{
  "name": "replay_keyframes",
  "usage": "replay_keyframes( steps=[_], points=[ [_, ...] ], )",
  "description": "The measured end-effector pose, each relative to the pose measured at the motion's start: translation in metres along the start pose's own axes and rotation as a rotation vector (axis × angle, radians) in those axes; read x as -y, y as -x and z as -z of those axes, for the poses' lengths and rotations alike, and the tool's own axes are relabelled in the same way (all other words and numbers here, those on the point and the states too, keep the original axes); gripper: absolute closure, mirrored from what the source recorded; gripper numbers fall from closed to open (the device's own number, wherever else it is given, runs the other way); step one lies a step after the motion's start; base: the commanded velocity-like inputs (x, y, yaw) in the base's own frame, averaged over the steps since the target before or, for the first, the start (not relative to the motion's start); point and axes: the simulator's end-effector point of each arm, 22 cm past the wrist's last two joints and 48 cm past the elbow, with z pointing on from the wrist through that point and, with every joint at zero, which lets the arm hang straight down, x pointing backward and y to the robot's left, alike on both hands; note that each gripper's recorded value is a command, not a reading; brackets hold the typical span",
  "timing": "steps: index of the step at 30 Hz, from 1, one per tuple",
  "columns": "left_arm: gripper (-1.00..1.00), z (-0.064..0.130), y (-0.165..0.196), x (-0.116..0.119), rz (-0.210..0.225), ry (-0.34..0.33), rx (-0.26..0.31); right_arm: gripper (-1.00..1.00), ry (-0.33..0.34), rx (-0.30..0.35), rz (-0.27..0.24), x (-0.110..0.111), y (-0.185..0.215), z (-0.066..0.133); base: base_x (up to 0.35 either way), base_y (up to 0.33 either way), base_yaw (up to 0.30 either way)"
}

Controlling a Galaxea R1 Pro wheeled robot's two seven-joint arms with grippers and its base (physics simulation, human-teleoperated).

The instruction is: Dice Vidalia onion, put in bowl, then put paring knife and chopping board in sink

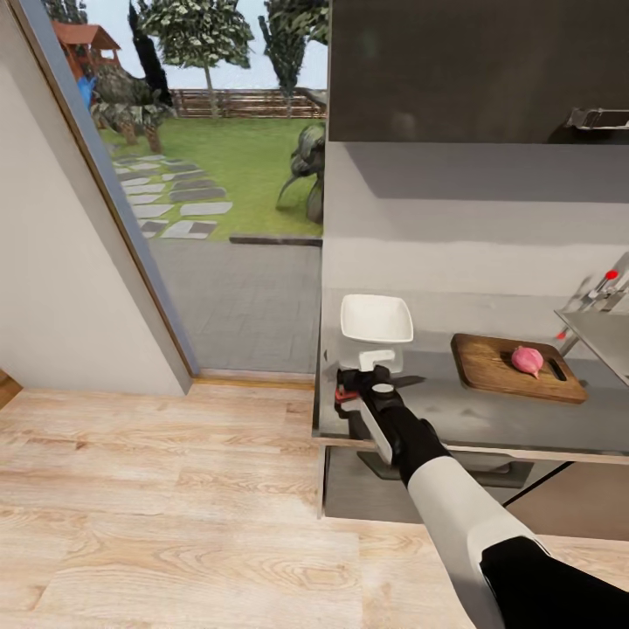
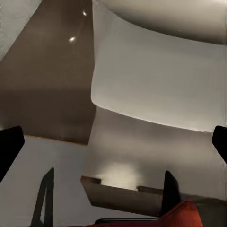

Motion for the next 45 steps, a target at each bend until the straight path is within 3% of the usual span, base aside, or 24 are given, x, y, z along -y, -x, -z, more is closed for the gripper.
replay_keyframes(
  steps=[23,33,41,45],
  points=[
    [-1.00,0.000,0.001,0.001,0.001,-0.002,0.002,-1.00,0.000,0.010,-0.002,0.001,0.021,0.006,0.000,0.025,0.000],
    [-1.00,0.000,-0.001,0.001,-0.001,-0.001,-0.002,-1.00,0.000,0.077,-0.014,0.002,0.052,0.014,0.000,0.187,0.000],
    [-1.00,0.000,0.001,0.001,0.000,-0.002,0.002,-1.00,-0.035,0.072,-0.087,0.025,0.052,0.012,0.000,0.014,-0.032],
    [-1.00,-0.001,0.002,0.001,0.001,-0.002,0.006,-1.00,-0.043,0.072,-0.097,0.030,0.053,0.013,0.000,0.001,-0.149]
  ],
)
